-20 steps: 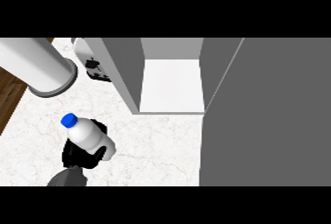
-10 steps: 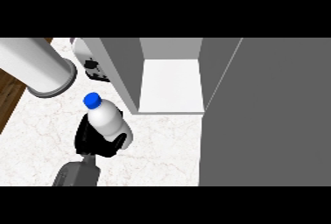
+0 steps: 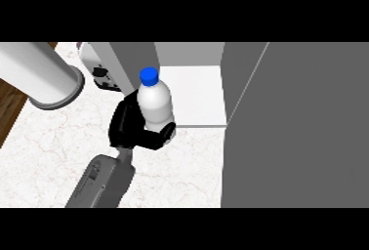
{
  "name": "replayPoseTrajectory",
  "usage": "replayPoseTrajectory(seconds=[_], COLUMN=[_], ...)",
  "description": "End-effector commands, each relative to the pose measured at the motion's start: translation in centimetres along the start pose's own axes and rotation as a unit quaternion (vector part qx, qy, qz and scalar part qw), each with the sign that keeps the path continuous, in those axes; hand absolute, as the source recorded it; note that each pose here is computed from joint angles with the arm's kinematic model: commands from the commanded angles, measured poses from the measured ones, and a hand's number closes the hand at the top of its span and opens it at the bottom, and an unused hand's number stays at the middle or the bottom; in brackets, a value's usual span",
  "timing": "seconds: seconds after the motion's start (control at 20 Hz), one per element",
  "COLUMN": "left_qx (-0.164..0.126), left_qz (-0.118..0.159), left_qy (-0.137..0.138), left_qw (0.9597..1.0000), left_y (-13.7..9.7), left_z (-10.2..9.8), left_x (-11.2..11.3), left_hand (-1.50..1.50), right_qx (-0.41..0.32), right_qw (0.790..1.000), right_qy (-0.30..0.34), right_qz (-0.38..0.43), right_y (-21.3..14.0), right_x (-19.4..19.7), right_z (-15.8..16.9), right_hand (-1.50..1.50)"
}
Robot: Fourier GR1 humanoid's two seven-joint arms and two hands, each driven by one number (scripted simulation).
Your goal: Pick up the bottled water, place it into the cabinet and close the cabinet
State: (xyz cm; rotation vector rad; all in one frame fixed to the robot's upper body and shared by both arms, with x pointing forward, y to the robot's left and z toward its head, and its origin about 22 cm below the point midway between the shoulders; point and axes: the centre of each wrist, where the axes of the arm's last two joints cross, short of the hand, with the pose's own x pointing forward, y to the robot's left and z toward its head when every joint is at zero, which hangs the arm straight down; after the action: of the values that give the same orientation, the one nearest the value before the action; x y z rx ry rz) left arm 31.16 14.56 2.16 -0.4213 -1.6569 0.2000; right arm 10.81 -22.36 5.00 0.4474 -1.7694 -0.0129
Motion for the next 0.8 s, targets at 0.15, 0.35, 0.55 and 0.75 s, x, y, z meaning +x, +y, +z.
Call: replayPoseTrajectory(seconds=[0.15, 0.35, 0.55, 0.75], left_qx=[0.000, 0.012, 0.028, 0.059], left_qz=[-0.081, -0.122, -0.144, -0.178], left_qy=[-0.032, -0.029, -0.037, -0.037], left_qw=[0.9962, 0.9920, 0.9886, 0.9815], left_y=[-4.8, -5.9, -7.0, -7.6], left_z=[-3.2, -5.4, -7.2, -10.4], left_x=[1.5, 0.8, 3.1, 2.2], left_hand=[1.50, 1.50, 1.50, 1.50], right_qx=[0.003, -0.001, 0.003, 0.007], right_qw=[1.000, 1.000, 1.000, 1.000], right_qy=[-0.004, 0.009, 0.003, 0.003], right_qz=[-0.007, -0.008, 0.002, -0.014], right_y=[-0.2, -0.2, -0.9, -0.9], right_x=[-1.6, -2.1, -0.6, -2.5], right_z=[-0.9, 0.3, -1.3, -0.6], right_hand=[-1.50, -1.50, -1.50, -1.50])
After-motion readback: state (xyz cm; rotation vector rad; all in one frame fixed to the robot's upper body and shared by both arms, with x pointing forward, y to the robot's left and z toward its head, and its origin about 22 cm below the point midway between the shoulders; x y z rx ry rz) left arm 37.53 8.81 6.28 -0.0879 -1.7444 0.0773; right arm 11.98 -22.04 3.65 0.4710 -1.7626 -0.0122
